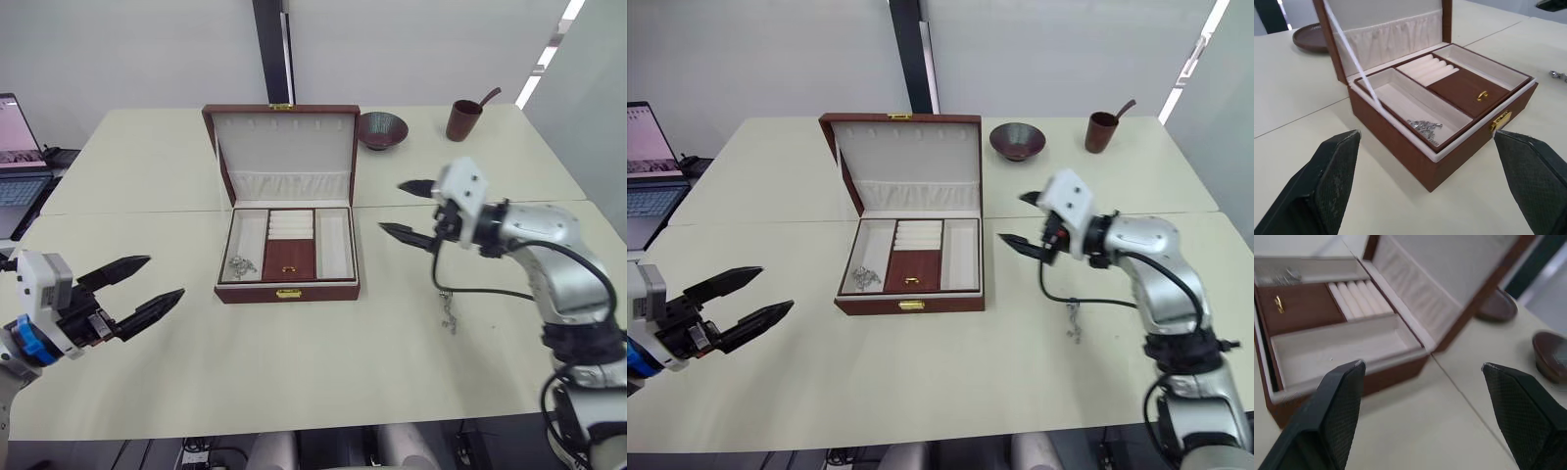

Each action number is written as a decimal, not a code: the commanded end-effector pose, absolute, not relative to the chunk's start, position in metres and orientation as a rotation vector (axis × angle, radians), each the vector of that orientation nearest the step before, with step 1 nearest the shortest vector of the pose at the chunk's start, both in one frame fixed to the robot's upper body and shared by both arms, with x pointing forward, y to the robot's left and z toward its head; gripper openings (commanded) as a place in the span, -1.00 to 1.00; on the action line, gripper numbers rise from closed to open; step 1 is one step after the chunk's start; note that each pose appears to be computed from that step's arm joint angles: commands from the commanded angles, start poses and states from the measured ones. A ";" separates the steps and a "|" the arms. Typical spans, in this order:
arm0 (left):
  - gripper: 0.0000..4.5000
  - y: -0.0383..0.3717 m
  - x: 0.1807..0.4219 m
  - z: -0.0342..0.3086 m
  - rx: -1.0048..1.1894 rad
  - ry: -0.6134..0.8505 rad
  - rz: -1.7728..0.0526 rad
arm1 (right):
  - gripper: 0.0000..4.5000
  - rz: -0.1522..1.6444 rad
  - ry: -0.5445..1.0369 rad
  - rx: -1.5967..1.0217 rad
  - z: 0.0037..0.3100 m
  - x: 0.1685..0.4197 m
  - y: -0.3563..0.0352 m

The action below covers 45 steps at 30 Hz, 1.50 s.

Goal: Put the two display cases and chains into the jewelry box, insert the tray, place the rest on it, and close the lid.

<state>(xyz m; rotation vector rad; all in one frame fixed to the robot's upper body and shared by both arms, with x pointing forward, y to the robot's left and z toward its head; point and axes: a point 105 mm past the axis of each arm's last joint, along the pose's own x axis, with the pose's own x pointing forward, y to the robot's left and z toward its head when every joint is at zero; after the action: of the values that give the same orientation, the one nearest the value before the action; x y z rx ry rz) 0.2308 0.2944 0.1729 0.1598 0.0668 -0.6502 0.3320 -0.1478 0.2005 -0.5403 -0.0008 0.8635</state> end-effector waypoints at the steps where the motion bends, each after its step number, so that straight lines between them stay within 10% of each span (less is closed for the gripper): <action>1: 1.00 0.309 0.234 0.177 0.201 0.053 -0.612 | 0.80 0.735 -0.074 -0.591 0.214 0.321 -0.181; 16: 1.00 0.355 0.225 0.141 0.194 0.183 -0.507 | 0.98 0.420 0.102 -0.480 0.160 0.267 -0.289; 30: 1.00 0.350 0.212 0.133 0.162 0.206 -0.535 | 0.98 0.517 0.203 -0.448 0.148 0.251 -0.284; 45: 1.00 0.237 0.212 0.159 0.233 0.101 -0.997 | 0.98 0.583 0.359 -0.311 0.108 0.241 -0.204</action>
<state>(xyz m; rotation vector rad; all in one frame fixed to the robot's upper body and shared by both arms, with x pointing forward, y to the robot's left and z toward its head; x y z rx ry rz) 0.2149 0.2514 0.1499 0.2141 0.1392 -0.9319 0.2391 -0.2068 0.1031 -0.3015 0.3755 0.6188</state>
